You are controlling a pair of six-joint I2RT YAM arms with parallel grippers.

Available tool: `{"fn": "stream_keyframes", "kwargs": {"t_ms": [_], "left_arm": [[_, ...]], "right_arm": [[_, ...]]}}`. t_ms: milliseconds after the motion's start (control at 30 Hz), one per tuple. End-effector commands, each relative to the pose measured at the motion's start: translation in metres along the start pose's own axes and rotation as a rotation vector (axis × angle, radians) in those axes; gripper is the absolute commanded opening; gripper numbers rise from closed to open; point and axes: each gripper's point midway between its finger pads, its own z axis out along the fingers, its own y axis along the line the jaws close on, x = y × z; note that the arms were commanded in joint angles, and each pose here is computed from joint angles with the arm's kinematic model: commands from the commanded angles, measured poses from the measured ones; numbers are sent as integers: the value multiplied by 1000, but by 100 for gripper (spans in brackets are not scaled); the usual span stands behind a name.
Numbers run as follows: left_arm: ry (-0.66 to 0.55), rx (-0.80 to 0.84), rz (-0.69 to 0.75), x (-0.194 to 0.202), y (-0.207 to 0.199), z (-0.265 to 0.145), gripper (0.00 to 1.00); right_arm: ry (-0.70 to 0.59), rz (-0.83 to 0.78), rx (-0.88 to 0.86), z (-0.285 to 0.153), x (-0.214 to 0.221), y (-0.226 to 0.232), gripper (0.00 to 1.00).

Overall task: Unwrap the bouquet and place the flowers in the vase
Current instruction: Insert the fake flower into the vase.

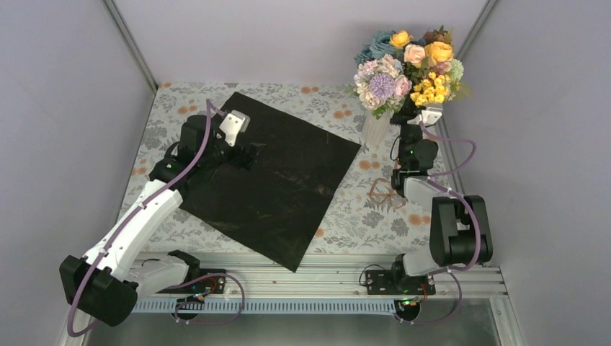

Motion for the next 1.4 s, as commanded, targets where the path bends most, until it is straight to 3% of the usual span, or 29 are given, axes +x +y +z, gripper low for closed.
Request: {"fn": "stream_keyframes", "kwargs": {"t_ms": [0,533,967,1133,1367], "left_arm": [[-27,3,15,-4,-1,-7,100],[-39,-20,13,-5,3,-12,100],[-34,-12,7,-3,4,-11,100],[-35,-1,6,-3,2,-10,100],[-36,-4,5,-4,3,-11,100]], "right_arm": [[65,-45,-30,15,23,1,4],[278,-25,-24,17,93,-1,4],[316,-31,46,9,77,-11,4],[383,-40,23,14,99,-7,13],[432,-40,17,11,123,-7,5]]}}
